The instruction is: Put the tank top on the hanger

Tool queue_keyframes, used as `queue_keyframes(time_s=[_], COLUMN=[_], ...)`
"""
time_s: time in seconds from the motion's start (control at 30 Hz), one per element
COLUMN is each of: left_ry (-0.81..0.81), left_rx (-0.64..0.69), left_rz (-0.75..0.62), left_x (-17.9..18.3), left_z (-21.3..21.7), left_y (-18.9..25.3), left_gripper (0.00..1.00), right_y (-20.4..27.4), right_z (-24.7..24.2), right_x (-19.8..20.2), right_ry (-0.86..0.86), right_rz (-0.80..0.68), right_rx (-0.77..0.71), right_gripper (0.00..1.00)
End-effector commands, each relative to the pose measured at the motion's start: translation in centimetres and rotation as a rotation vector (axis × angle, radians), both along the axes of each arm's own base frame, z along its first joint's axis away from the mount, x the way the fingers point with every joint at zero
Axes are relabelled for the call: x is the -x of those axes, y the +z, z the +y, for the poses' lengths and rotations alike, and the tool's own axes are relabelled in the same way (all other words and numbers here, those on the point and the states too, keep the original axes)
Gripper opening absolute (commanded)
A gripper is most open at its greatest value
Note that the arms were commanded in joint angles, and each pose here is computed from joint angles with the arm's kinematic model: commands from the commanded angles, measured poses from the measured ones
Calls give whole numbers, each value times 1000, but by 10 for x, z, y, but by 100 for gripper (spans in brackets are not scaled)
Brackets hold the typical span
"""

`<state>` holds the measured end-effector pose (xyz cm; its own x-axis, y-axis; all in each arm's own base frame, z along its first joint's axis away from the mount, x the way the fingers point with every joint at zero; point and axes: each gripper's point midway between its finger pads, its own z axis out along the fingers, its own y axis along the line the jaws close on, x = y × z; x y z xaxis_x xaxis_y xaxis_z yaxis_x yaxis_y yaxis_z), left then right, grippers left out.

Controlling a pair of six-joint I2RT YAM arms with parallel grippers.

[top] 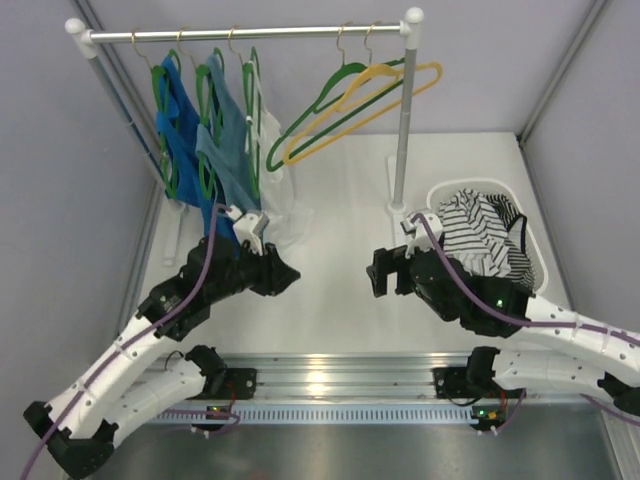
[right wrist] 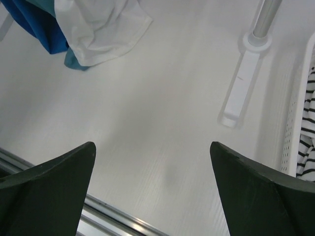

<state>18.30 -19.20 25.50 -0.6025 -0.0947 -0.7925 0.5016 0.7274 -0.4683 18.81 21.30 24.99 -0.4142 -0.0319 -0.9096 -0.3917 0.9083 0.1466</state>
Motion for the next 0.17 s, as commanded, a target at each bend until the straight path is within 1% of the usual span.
queue_keyframes(time_s=[0.0,0.03,0.13], left_ry=[3,2,-3], left_rx=[66,60,72], left_rz=[-75,-59,-55], left_x=[-1,1,2], left_z=[-26,-30,-39], left_y=[7,-4,-14], left_gripper=[41,41,41], right_y=[-3,-5,-12], right_z=[-3,-3,-4], right_x=[-2,-2,-2], right_ry=[-50,-51,-62], right_rz=[15,19,32], right_rx=[-50,-47,-46], right_gripper=[100,99,99])
